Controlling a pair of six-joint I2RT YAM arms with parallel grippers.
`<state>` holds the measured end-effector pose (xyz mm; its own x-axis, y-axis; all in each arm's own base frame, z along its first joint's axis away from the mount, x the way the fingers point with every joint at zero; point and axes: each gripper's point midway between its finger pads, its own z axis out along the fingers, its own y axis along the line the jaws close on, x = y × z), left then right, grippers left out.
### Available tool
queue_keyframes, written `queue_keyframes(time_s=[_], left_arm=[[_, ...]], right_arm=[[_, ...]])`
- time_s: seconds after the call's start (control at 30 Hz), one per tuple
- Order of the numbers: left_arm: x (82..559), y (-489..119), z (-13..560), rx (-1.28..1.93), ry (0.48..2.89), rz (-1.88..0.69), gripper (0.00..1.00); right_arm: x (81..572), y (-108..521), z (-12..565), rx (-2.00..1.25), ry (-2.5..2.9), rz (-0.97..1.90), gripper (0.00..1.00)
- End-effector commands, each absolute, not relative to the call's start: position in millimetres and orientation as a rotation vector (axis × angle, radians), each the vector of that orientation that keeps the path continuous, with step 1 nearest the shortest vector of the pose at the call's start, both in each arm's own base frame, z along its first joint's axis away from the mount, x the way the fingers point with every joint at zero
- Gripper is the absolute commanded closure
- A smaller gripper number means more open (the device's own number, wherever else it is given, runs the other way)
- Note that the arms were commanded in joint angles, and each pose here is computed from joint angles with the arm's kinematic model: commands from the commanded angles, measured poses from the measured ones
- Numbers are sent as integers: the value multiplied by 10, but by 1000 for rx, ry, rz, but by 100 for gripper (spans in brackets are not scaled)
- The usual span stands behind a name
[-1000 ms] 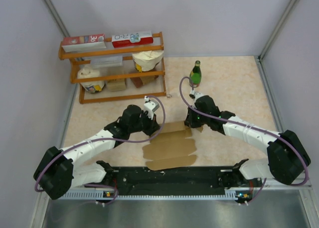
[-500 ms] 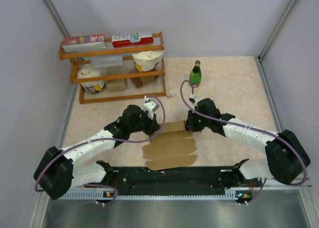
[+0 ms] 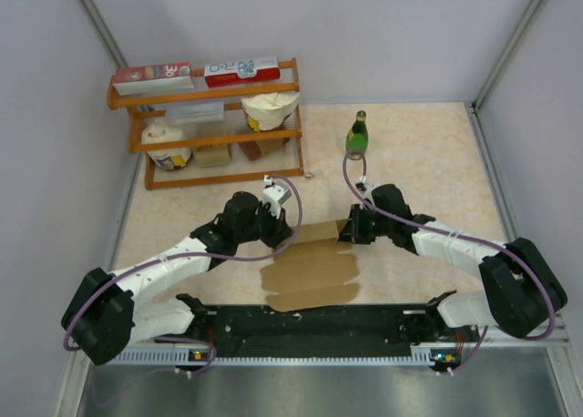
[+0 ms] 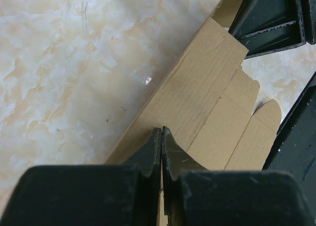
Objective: Fold the paper box
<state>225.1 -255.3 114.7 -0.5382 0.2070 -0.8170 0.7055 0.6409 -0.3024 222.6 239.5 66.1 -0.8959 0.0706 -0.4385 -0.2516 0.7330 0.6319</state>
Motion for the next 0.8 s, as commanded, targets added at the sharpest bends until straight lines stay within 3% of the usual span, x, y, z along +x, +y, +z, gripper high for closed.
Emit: queue_keyframes(time_s=[0.0, 0.53, 0.77], left_arm=[[2270, -2585, 1181, 707, 2058, -816, 100], [2258, -2582, 1175, 709, 2061, -816, 100], [2250, -2580, 1151, 716, 2066, -813, 100]], right_arm=[[2324, 2487, 875, -143, 2386, 1116, 100], [2263, 2628, 994, -157, 2342, 1294, 100], [2403, 2327, 749, -133, 2430, 986, 99]])
